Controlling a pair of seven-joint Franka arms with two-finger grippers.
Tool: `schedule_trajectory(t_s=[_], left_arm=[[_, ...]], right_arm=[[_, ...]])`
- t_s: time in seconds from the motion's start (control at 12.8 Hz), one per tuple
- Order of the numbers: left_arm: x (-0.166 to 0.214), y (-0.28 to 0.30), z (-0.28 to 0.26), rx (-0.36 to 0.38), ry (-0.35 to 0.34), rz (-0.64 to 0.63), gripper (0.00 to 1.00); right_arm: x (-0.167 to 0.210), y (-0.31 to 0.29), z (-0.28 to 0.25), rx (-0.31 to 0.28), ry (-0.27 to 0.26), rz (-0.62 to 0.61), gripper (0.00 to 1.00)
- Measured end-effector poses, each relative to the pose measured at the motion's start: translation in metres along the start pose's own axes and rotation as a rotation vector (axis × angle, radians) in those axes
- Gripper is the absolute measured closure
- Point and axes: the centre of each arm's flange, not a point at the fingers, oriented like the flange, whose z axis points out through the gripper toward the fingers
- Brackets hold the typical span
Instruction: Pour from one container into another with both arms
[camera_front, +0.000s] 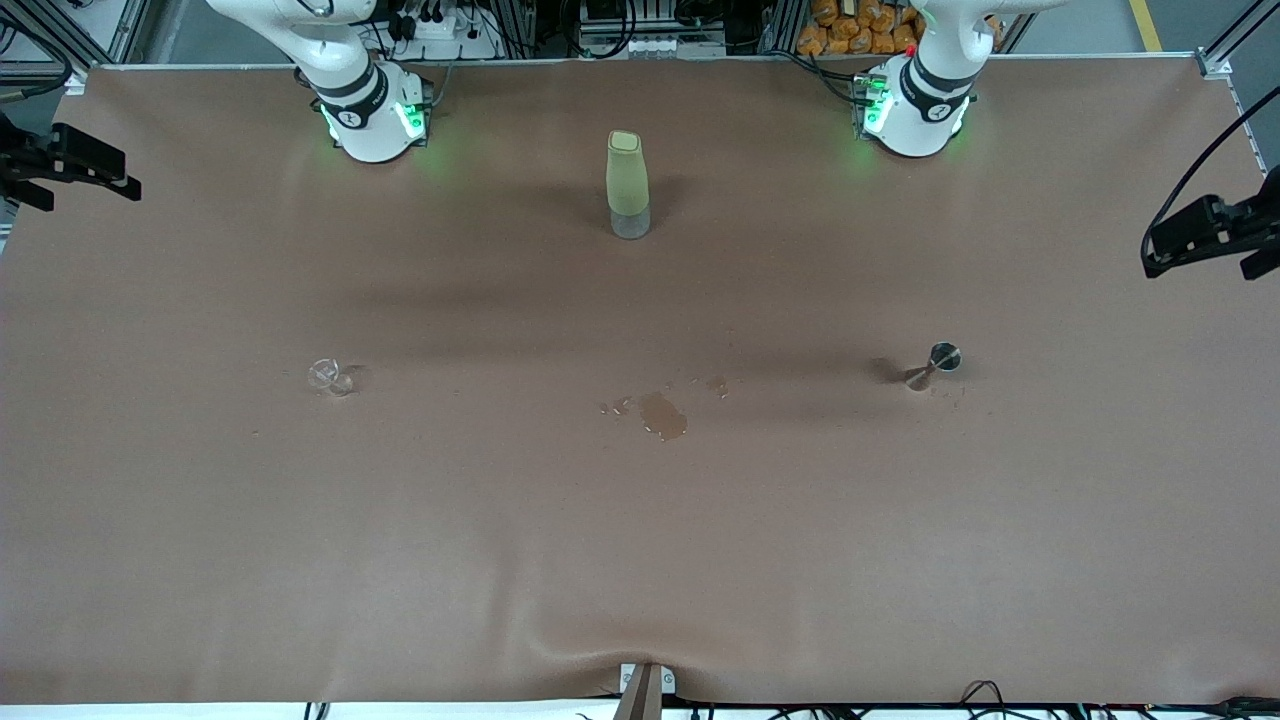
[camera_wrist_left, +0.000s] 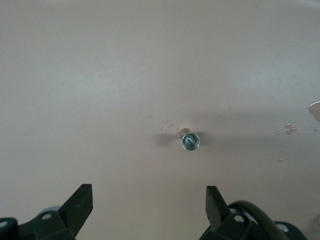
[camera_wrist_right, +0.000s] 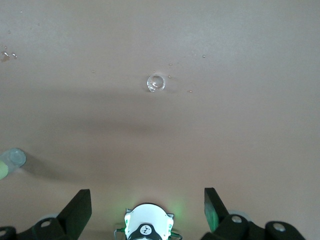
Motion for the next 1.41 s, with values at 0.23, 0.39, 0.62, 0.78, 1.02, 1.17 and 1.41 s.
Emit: schedule_trajectory(t_s=[0.23, 0.39, 0.62, 0.78, 1.02, 1.17, 1.41], left_arm=[[-0.012, -0.002, -0.002, 0.001, 0.021, -0.01, 0.0], [-0.019, 0.003, 0.002, 0.0, 0.021, -0.044, 0.0], [-0.023, 0.015, 0.011, 0.0, 0.005, -0.05, 0.0], [-0.023, 0.03, 0.013, 0.001, 0.001, -0.023, 0.0], [-0.026, 0.043, 0.009, 0.002, 0.005, -0.004, 0.0], [-0.03, 0.042, 0.003, 0.002, 0.009, -0.005, 0.0], [-0.034, 0.04, -0.002, 0.002, 0.017, -0.009, 0.0]], right_arm=[[0.0, 0.012, 0.002, -0.005, 0.009, 0.022, 0.0], [0.0, 0.017, 0.003, -0.006, 0.011, 0.026, 0.0], [0.002, 0.008, 0.003, -0.014, 0.009, 0.011, 0.0], [0.003, 0.003, 0.003, -0.018, 0.009, 0.014, 0.0], [0.004, -0.001, 0.003, -0.02, 0.009, 0.013, 0.0], [0.004, -0.001, 0.003, -0.021, 0.009, 0.015, 0.0], [0.004, -0.001, 0.003, -0.021, 0.009, 0.016, 0.0]])
